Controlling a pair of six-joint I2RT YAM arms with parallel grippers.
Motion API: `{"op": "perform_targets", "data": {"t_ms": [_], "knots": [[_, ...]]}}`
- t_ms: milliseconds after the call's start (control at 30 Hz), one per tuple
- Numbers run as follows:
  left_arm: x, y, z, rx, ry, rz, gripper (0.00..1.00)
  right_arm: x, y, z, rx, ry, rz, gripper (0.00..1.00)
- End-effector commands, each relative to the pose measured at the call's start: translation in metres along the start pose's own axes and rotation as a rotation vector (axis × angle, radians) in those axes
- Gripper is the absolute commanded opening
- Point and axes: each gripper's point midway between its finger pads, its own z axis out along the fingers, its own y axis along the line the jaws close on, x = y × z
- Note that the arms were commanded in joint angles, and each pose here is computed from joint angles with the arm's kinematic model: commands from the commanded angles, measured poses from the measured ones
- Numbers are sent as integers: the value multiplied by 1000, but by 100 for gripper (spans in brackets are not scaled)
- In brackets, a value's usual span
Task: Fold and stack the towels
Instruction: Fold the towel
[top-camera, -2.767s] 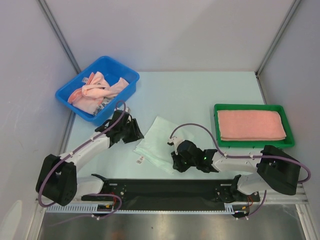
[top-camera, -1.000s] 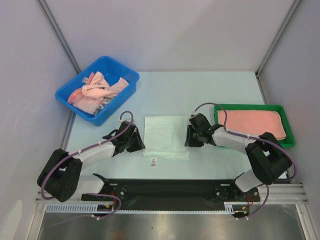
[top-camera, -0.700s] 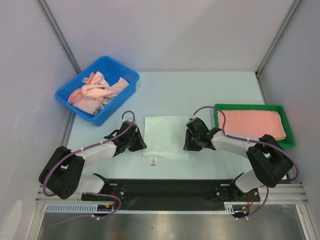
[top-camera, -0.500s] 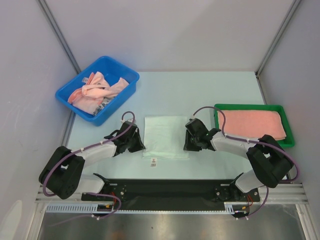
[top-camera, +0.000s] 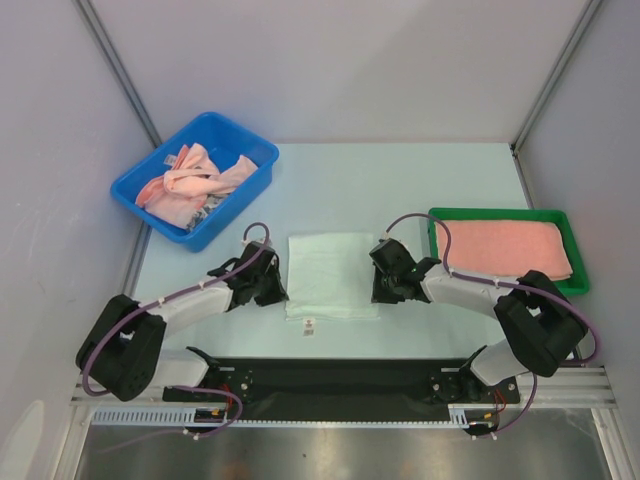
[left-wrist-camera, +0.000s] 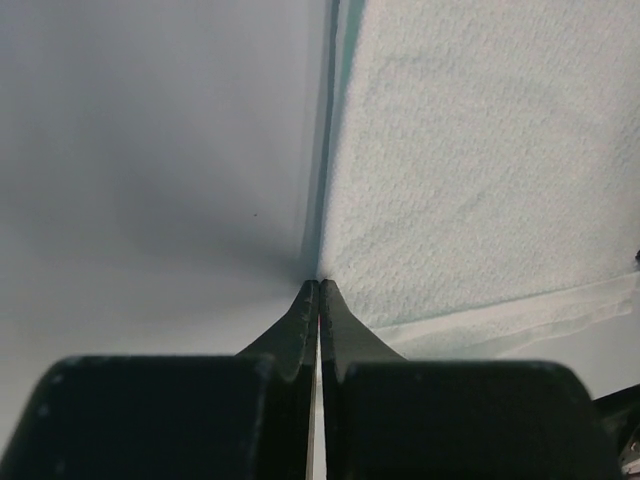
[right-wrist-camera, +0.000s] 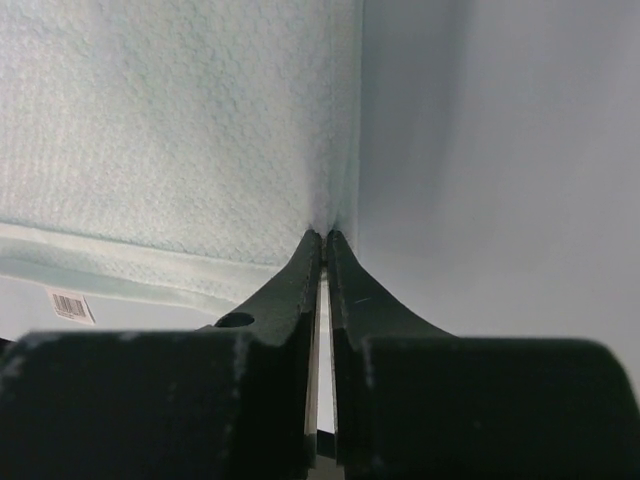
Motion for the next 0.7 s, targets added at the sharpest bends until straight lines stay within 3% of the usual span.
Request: {"op": "perform_targets", "data": {"t_ms": [0, 100, 200, 267, 300, 433, 600, 667], "knots": [[-15, -11, -13, 5, -38, 32, 0, -17, 7, -12, 3, -53, -16, 6], [-18, -13, -19, 5, -44, 32, 0, -20, 8, -15, 4, -59, -15, 23], [-16, -12, -22, 1, -42, 28, 0, -17, 6, -15, 6, -51, -18, 29], [-15, -12, -25, 4, -43, 30, 0, -13, 6, -15, 6, -47, -23, 25], [-16, -12, -26, 10, -48, 34, 0, -12, 6, -15, 0, -45, -24, 15], [-15, -20, -27, 62, -66, 38, 0, -11, 9, -13, -14, -46, -32, 0], [-8, -20, -22, 35, 7, 59, 0, -17, 12, -19, -18, -63, -53, 0], [-5, -17, -18, 13, 32, 71, 5, -19, 14, -21, -23, -68, -57, 0]]}}
